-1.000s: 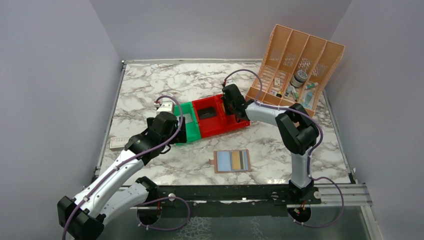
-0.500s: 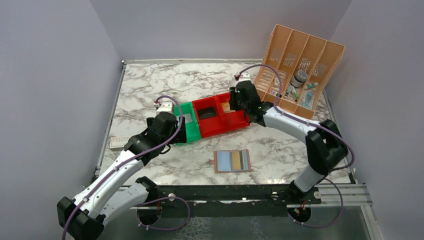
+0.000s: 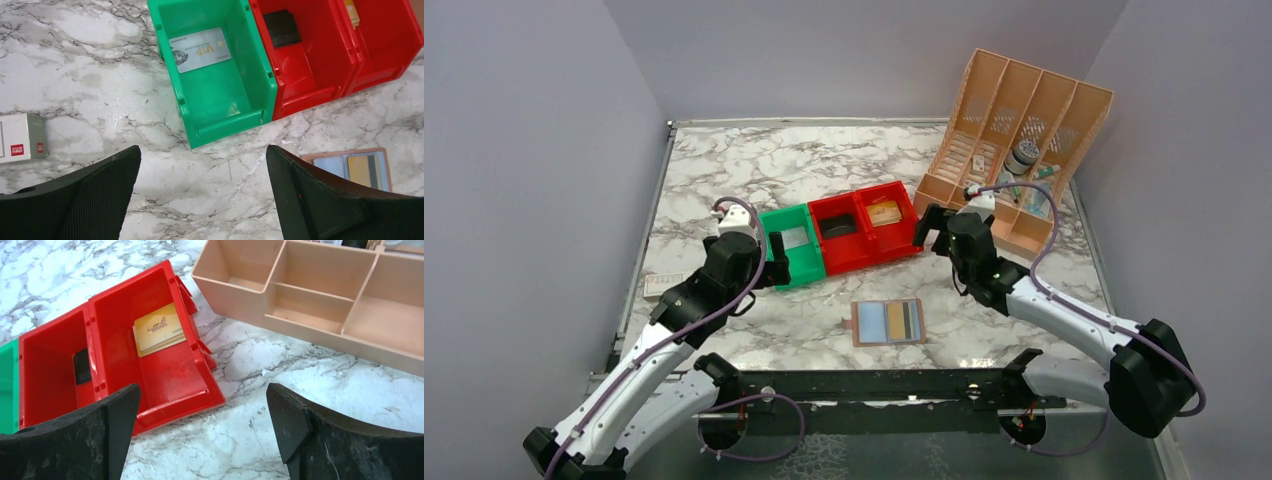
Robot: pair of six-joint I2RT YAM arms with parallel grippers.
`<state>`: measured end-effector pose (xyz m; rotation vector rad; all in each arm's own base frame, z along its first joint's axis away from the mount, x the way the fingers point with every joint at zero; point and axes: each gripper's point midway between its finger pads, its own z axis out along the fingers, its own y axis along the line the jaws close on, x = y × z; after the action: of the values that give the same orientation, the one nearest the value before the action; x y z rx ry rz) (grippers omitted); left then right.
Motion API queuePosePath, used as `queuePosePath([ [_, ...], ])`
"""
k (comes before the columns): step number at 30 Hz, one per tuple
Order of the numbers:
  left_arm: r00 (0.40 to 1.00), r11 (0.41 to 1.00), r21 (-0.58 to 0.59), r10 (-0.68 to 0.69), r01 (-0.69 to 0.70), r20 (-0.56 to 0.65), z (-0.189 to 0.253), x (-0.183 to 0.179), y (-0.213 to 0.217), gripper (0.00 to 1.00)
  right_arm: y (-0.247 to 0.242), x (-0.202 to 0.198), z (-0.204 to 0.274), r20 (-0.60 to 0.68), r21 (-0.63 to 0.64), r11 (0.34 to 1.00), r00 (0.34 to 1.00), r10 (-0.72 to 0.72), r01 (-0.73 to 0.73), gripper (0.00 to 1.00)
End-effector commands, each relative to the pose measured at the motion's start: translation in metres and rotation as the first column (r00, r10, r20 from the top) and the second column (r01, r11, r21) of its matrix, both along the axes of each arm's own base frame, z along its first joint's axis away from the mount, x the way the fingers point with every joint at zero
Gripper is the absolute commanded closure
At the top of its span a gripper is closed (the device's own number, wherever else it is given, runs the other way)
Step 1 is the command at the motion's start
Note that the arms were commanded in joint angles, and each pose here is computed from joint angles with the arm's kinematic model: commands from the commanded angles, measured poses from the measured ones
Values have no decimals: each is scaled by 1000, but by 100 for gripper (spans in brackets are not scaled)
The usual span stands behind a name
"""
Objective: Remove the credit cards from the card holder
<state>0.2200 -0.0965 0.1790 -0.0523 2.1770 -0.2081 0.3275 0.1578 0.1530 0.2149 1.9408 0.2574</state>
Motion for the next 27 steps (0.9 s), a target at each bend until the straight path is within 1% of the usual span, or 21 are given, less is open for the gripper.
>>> queuePosePath([
  [1,996,989,-147,28,-15,80,26,4,-9,1,5,-13,-2,-30,44,998,999,43,-42,1],
  [2,995,977,-212,10,11,99,34,6,-20,1,5,-18,-7,-57,25,998,996,66,-65,1],
  [3,993,958,-282,-14,46,114,43,7,-34,1,9,-22,-5,-50,20,994,993,110,-109,1],
  [5,985,906,-400,-82,137,152,63,10,-62,1,16,-33,-9,-49,10,979,978,203,-203,1],
  [7,981,863,-471,-126,182,149,72,13,-82,1,24,-47,-11,-58,20,955,953,296,-296,0],
  [11,980,815,-545,-180,195,81,54,13,-107,1,17,-68,-19,-112,25,946,940,323,-323,0],
  [13,978,810,-551,-201,200,60,40,9,-115,1,19,-75,-17,-112,19,930,923,368,-368,0],
  [15,978,824,-532,-205,193,38,28,8,-117,1,22,-79,-13,-99,20,915,910,403,-403,0],
  [18,979,839,-513,-205,183,15,18,11,-120,1,27,-79,-6,-88,37,907,903,421,-419,1],
  [20,970,837,-504,-244,214,7,11,10,-129,1,34,-79,-4,-97,58,898,892,440,-437,2],
  [24,957,854,-459,-290,245,-28,-7,4,-142,7,44,-84,-10,-161,78,872,857,490,-484,4],
  [27,944,858,-419,-329,297,-4,-5,-4,-152,9,42,-86,-17,-198,67,872,850,487,-484,5],
])
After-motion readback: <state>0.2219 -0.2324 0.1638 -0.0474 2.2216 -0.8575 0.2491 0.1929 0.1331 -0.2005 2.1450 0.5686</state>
